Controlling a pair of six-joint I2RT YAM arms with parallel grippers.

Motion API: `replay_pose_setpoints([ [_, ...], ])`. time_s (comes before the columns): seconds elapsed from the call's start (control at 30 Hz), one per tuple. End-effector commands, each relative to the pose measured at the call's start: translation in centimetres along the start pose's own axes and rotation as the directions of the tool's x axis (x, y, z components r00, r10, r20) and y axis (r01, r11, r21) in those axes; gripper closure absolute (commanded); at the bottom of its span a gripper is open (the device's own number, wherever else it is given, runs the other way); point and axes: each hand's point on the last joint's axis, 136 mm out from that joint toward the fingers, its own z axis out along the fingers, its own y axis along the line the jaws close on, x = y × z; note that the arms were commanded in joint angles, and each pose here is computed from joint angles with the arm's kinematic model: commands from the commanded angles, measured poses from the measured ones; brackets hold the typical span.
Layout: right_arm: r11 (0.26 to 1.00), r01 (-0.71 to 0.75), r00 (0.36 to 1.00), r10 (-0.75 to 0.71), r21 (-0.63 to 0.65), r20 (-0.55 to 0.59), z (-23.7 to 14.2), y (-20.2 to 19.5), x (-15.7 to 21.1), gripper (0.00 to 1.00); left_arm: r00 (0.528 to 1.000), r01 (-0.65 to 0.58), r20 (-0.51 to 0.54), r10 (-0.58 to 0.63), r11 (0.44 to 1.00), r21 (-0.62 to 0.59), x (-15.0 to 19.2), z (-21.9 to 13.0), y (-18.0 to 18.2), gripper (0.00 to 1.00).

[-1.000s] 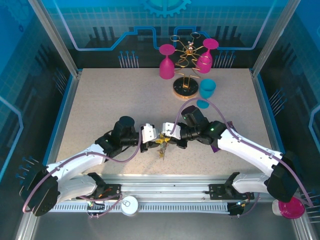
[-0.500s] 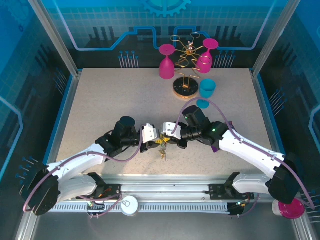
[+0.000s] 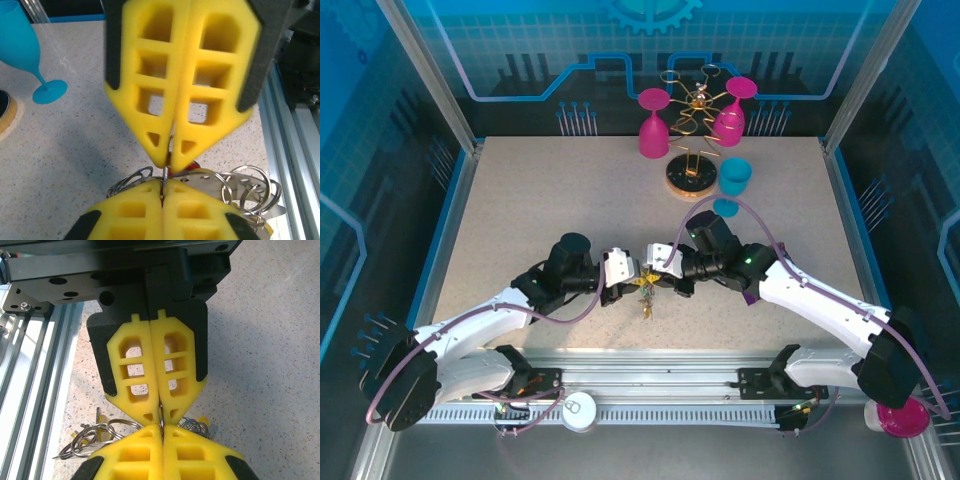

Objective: Put the keys on the keyring

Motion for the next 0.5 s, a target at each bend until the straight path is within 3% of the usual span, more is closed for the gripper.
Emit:
replay_pose_setpoints([
  [0.0, 1.0, 0.005, 0.999, -0.003, -0.029, 0.04, -0.1, 0.6, -1.1, 1.0, 0.998, -0.036, 0.055, 0.036, 0.999, 0.007, -1.8, -0.3, -0.1, 1.0],
  [0.07, 0.999, -0.032, 0.997, 0.033, -0.006, 0.072, -0.6, 0.1, -1.3, 0.96, 0.997, -0.042, 0.063, 0.041, 0.999, 0.005, -1.9, -0.4, -0.1, 1.0],
  [0.13, 0.995, -0.097, 0.988, 0.095, 0.008, 0.119, -1.3, -0.4, -0.9, 0.78, 0.996, -0.052, 0.08, 0.051, 0.999, 0.004, -2.0, -0.5, -0.2, 1.0],
  [0.23, 0.982, -0.188, 0.969, 0.185, 0.004, 0.163, -2.1, -0.6, -0.1, 0.65, 0.992, -0.076, 0.101, 0.076, 0.997, -0.003, -2.1, -0.6, -0.4, 1.0],
  [0.47, 0.965, -0.26, 0.947, 0.26, -0.024, 0.187, -2.1, 0.0, 0.5, 0.67, 0.986, -0.104, 0.127, 0.105, 0.995, -0.013, -2.0, -0.6, -0.4, 1.0],
])
